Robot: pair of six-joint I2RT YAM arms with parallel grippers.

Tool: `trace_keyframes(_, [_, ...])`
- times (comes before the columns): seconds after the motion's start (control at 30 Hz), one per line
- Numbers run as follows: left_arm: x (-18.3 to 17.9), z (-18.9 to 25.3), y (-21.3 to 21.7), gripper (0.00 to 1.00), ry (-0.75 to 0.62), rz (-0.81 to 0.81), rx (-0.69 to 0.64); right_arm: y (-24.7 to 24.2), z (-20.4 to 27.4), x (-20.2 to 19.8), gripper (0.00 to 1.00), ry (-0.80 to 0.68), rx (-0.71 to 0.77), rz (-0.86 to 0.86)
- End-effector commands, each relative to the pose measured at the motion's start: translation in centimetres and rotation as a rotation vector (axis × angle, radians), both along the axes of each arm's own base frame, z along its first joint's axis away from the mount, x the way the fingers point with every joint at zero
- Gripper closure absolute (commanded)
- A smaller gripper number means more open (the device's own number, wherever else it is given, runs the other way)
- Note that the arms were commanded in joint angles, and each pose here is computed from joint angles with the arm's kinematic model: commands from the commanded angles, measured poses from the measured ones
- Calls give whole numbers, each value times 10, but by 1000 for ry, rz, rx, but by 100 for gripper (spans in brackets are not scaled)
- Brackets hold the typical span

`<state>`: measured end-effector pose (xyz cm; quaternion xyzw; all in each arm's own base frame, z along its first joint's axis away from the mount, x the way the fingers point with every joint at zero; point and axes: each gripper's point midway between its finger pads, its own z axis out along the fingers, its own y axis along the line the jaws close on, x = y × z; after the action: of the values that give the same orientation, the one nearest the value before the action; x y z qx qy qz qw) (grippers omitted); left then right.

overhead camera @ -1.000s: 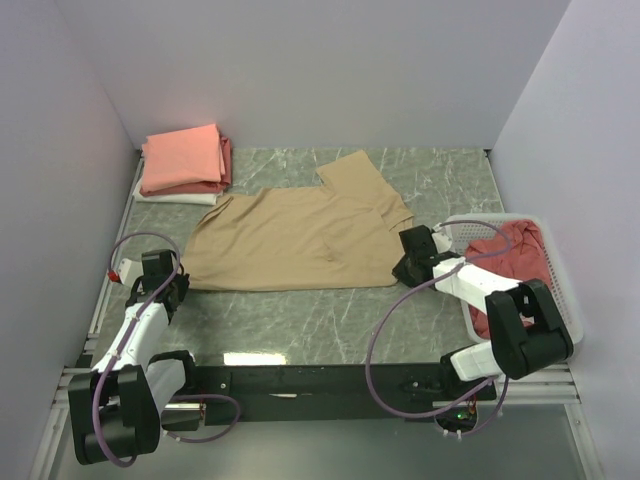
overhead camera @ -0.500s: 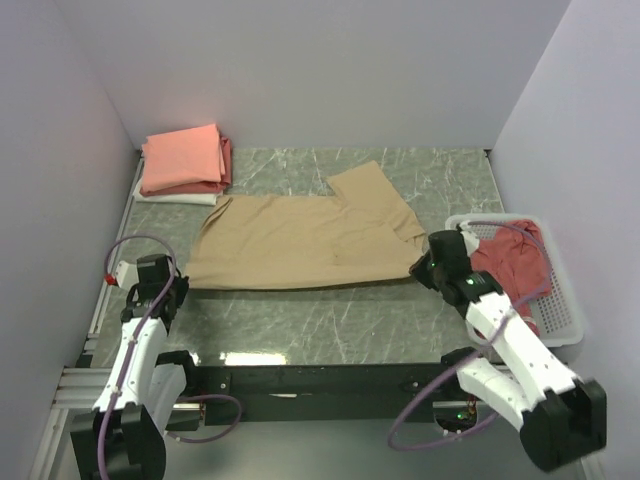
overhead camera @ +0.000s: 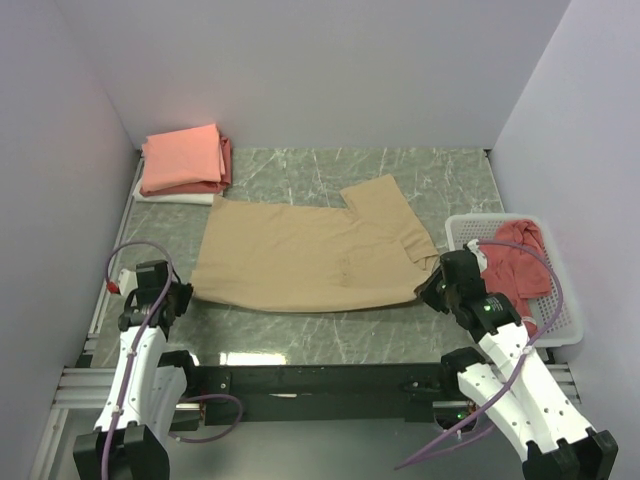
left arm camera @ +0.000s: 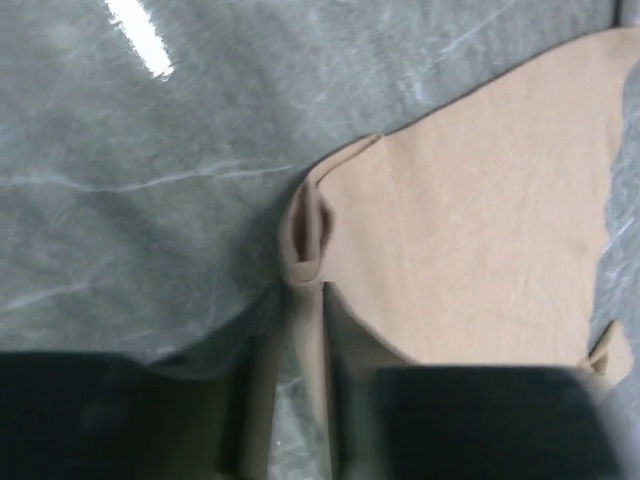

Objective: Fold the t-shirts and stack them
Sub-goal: Fold the tshirt

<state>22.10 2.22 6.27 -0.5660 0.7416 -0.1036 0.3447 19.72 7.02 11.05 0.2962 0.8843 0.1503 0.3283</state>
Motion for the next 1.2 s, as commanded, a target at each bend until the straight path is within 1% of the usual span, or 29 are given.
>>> trace_keyframes(0.0, [3, 17, 1, 69, -9, 28, -20, -1, 5, -7, 81, 14, 8, 4])
trace_keyframes(0.03, [3, 18, 0, 62, -2, 25, -19, -2, 7, -8, 65, 9, 6, 3])
trace_keyframes(0.07, [3, 20, 2, 50, 4, 26, -14, -2, 12, -8, 59, 1, 6, 5])
trace_keyframes(0.13, [6, 34, 7, 42, -18, 31, 18, -1, 20, -10, 46, -15, 12, 14])
trace_keyframes(0.17, [7, 41, 11, 36, -25, 40, 43, 0, 29, -9, 43, -37, 17, 23])
trace_keyframes(0.23, [14, 63, 18, 31, -67, 40, 86, 4, 37, -5, 28, -60, 24, 48])
trace_keyframes(0.27, [19, 72, 20, 29, -87, 35, 101, 5, 44, -1, 28, -75, 16, 62])
trace_keyframes(0.3, [34, 94, 19, 29, -163, -3, 124, 8, 44, 7, 28, -68, 12, 75])
trace_keyframes(0.37, [52, 106, 16, 31, -202, -40, 126, 15, 49, 25, 28, -54, -15, 120])
trace_keyframes(0.4, [71, 125, 16, 32, -277, -64, 140, 18, 57, 38, 28, -75, -21, 128])
trace_keyframes(0.43, [83, 114, 17, 32, -232, -81, 147, 21, 63, 48, 28, -88, -31, 142])
trace_keyframes(0.47, [96, 115, 16, 35, -236, -106, 163, 24, 82, 63, 29, -134, -44, 163])
trace_keyframes(0.5, [111, 128, 21, 35, -246, -104, 209, 29, 83, 81, 28, -138, -54, 171])
trace_keyframes(0.53, [126, 109, 20, 35, -172, -128, 221, 33, 91, 92, 28, -162, -61, 185])
trace_keyframes(0.57, [138, 106, 12, 36, -154, -165, 244, 38, 108, 106, 28, -212, -65, 209])
trace_keyframes(0.6, [155, 118, 12, 36, -166, -172, 279, 42, 107, 126, 29, -220, -77, 213])
trace_keyframes(0.63, [169, 98, 5, 36, -103, -215, 306, 43, 122, 140, 28, -259, -88, 210])
trace_keyframes(0.7, [196, 105, 0, 39, -107, -256, 337, 50, 115, 167, 29, -249, -95, 216])
trace_keyframes(0.73, [207, 79, -6, 40, -28, -304, 368, 54, 123, 179, 29, -268, -85, 226])
trace_keyframes(0.77, [224, 89, -8, 43, -34, -313, 394, 60, 114, 191, 29, -251, -79, 240])
trace_keyframes(0.83, [240, 57, -6, 45, 75, -360, 458, 62, 115, 206, 29, -260, -90, 246])
trace_keyframes(0.87, [244, 50, -4, 47, 111, -367, 479, 68, 104, 213, 29, -233, -83, 268])
trace_keyframes(0.9, [258, 58, -2, 47, 103, -375, 515, 69, 102, 219, 30, -230, -81, 276])
trace_keyframes(0.93, [265, 44, -1, 47, 131, -389, 524, 71, 105, 224, 30, -238, -81, 285])
trace_keyframes(0.97, [279, 50, -4, 48, 92, -406, 534, 72, 97, 230, 30, -223, -80, 291])
trace_keyframes(1.03, [289, 36, -4, 49, 126, -444, 558, 78, 97, 237, 30, -235, -69, 310])
trace_keyframes(1.07, [301, 43, -6, 49, 107, -451, 563, 79, 91, 242, 30, -229, -64, 314])
trace_keyframes(1.13, [309, 27, -9, 51, 138, -501, 569, 83, 89, 246, 30, -224, -57, 327])
trace_keyframes(1.17, [317, 32, -9, 51, 127, -500, 576, 84, 82, 248, 30, -211, -57, 329])
